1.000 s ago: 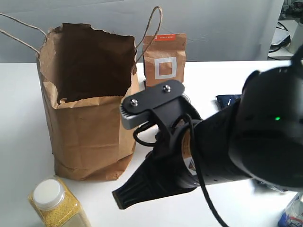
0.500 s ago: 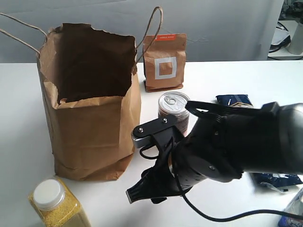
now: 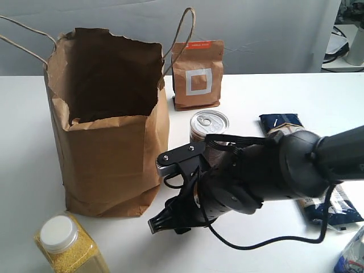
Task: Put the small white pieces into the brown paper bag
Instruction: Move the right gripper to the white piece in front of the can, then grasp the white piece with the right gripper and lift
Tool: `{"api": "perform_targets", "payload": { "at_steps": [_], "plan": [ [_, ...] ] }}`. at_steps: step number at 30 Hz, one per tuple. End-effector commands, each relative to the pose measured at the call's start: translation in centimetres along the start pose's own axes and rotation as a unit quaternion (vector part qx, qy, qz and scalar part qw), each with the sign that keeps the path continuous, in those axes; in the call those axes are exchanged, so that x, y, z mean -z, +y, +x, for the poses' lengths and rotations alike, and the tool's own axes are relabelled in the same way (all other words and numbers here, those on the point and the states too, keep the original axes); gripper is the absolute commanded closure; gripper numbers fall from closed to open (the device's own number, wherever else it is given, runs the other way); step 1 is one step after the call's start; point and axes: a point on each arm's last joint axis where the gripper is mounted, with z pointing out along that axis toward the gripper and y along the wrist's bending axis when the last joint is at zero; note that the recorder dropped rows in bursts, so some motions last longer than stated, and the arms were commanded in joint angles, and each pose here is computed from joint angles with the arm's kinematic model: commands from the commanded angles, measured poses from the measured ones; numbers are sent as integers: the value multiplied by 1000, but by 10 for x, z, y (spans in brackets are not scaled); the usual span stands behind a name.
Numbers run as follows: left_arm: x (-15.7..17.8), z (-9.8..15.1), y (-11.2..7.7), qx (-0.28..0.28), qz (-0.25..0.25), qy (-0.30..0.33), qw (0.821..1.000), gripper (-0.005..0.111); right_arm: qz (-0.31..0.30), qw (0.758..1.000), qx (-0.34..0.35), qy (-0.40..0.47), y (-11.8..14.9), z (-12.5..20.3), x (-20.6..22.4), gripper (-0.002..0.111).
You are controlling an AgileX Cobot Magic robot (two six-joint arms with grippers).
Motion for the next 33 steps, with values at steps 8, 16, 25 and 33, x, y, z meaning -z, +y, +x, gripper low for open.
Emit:
{"api": "perform_targets", "payload": {
  "at_steps": [8, 16, 25, 33],
  "plan": [
    [0, 1, 0, 0, 4, -3, 1000, 107, 30, 998, 3, 53, -4, 4, -7, 108],
    [0, 1, 0, 0, 4, -3, 1000, 107, -29, 999, -22, 27, 22, 33, 32, 108],
    [0, 1, 0, 0, 4, -3, 1000, 107, -145, 985, -2, -90, 59, 43, 133, 108],
    [0, 1, 0, 0, 4, -3, 1000, 107, -217, 949, -1, -230, 68, 3, 206, 108]
  ]
}}
